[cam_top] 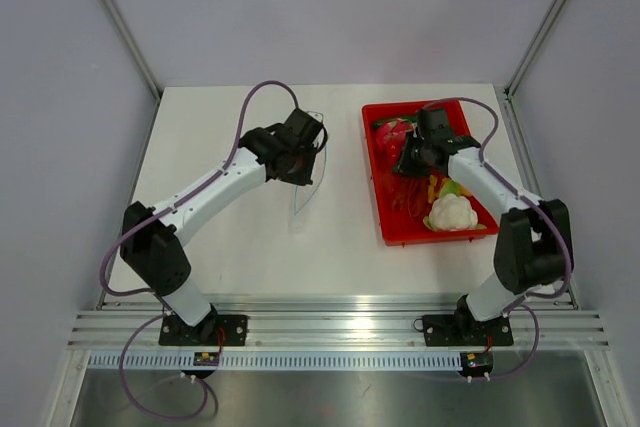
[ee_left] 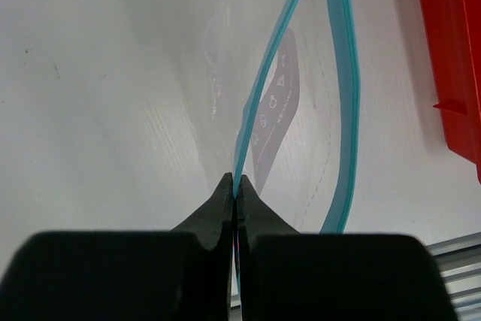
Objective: Place the food in the zip-top bag and seal the zipper
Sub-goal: Pick up the fake vegetable from the bin, then place the fake vegetable in the zipper food storage bag.
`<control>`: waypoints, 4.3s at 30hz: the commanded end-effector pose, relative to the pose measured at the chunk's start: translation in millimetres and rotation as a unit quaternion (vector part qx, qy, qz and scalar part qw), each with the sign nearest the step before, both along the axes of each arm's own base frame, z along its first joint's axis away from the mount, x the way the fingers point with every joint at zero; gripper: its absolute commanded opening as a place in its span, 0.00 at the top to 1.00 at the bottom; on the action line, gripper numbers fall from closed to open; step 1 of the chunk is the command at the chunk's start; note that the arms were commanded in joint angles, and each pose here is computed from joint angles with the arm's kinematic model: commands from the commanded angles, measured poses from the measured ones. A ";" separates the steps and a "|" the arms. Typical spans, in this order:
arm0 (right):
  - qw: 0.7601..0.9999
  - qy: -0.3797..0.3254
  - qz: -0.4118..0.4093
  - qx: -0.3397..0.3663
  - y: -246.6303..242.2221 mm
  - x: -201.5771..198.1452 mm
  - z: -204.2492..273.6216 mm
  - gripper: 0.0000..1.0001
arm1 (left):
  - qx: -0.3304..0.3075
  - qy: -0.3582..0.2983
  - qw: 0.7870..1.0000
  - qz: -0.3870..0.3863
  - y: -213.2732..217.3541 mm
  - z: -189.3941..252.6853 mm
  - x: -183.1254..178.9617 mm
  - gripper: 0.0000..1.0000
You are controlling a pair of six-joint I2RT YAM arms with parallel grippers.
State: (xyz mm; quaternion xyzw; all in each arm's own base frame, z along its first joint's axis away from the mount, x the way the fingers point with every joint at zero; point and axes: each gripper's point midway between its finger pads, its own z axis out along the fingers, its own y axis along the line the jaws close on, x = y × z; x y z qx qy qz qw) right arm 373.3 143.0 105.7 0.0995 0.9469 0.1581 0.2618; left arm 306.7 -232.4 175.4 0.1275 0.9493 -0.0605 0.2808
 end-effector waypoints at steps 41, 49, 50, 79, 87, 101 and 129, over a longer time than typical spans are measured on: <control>0.906 -0.010 0.048 0.419 116.7 -113.3 174.0 1.00 | -0.077 -0.111 0.990 0.037 -81.7 32.3 38.0 1.00; 0.881 0.058 0.029 0.470 130.2 -113.6 151.1 1.00 | -0.085 -0.116 0.989 0.032 -83.8 32.3 38.1 1.00; 0.876 0.053 0.036 0.478 132.4 -112.7 155.1 1.00 | -0.089 -0.117 0.989 0.030 -84.8 33.1 37.7 1.00; 0.866 0.103 0.014 0.489 139.5 -105.0 136.9 1.00 | -0.129 -0.168 0.974 -0.078 -80.3 54.4 20.4 1.00; 0.872 0.088 -0.032 0.480 132.1 -86.8 130.7 1.00 | -0.129 -0.150 0.974 -0.110 -77.6 49.9 4.6 1.00; 0.928 0.056 -0.072 0.361 120.9 -46.2 104.4 1.00 | -0.132 -0.071 0.975 -0.167 -81.6 41.1 -24.3 1.00; 0.963 0.001 0.010 0.270 119.4 -50.4 93.0 0.52 | -0.162 0.019 0.976 -0.147 -92.0 19.2 -5.0 1.00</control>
